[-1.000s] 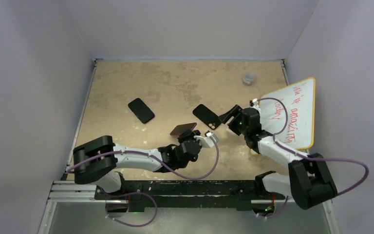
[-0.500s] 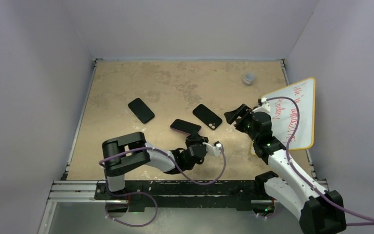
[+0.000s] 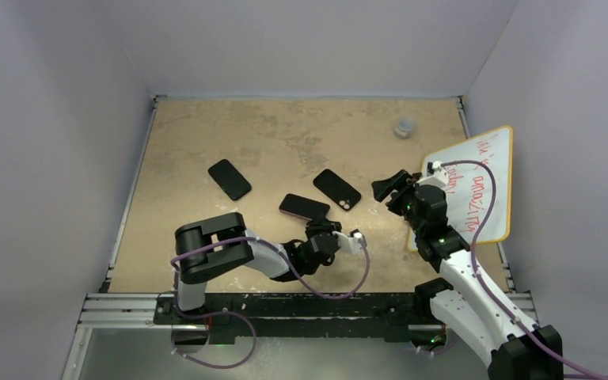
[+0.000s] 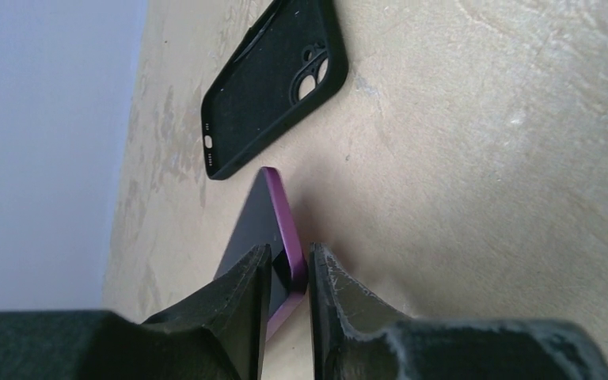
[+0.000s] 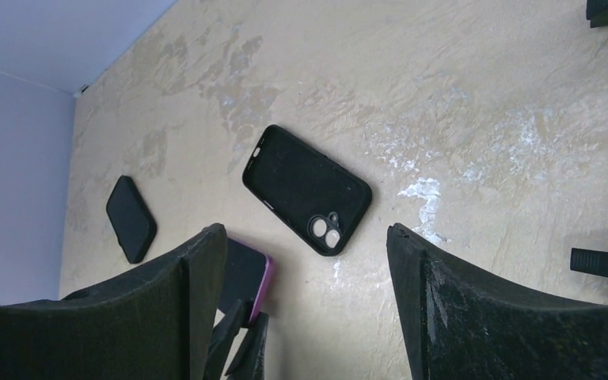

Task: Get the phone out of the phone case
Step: Place the phone at the center of the board.

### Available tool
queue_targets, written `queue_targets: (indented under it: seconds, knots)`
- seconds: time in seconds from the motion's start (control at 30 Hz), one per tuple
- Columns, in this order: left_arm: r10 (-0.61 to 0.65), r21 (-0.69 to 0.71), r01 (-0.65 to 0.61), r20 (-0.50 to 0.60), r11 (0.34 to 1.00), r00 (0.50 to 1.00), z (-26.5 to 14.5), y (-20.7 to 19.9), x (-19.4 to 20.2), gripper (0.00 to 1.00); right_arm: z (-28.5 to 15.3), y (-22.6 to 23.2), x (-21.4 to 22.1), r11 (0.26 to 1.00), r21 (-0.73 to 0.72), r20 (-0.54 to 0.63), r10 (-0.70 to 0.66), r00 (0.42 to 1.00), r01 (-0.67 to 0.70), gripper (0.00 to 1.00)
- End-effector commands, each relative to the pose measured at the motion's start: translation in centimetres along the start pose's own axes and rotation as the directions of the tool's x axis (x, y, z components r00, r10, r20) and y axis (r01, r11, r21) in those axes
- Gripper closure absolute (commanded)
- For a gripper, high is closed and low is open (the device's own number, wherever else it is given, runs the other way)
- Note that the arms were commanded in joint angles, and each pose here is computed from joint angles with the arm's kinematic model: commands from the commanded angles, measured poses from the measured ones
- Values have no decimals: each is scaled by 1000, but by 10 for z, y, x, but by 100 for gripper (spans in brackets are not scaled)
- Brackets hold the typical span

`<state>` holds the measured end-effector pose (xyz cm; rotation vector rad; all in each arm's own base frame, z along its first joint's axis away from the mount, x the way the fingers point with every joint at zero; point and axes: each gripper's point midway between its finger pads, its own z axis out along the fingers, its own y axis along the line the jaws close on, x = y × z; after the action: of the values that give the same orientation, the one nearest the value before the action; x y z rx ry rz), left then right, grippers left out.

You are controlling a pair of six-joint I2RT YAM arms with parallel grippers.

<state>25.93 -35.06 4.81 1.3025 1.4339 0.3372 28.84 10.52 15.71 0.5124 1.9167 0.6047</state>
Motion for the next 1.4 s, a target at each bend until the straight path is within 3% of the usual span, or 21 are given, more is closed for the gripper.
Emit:
queue_targets:
  seconds: [0.0,0.43,0.57,0.67,0.7,0.87,0.97,1.03,1.17,1.37]
  knots:
    - [-114,17,113,64,993,991,0,0,-22,72,-1,-5,-10,999,31,43,-9,999,7,24]
    - [-291,112,282,75,953,954,-11,-3,-41,48,-8,-11,-13,999,40,81,-22,996,19,23]
    - [-390,120,380,67,917,919,-23,9,-45,25,-10,-10,-14,998,20,97,-53,994,51,16]
    - [-492,89,487,39,869,870,-31,25,-41,17,-13,-10,-14,996,-3,112,-84,990,84,8]
    - [-532,73,529,35,845,846,-34,32,-41,16,-15,-10,-14,996,-10,118,-91,989,93,2]
    - [-726,26,726,-26,687,687,-46,64,-23,12,-23,-6,-19,990,-50,166,-119,979,129,1]
    - [-832,-63,830,-76,554,550,-48,86,3,11,-26,-6,-20,987,-69,188,-130,974,145,1]
    - [-897,-166,882,-92,441,431,-48,105,27,10,-26,-7,-18,984,-76,191,-144,971,161,1]
    - [-947,-349,881,-110,320,300,-56,127,64,8,-21,-22,-11,984,-20,175,-172,969,178,1]
    - [-991,-447,884,-85,134,108,-50,142,95,7,-16,-29,-4,985,6,149,-174,973,175,1]
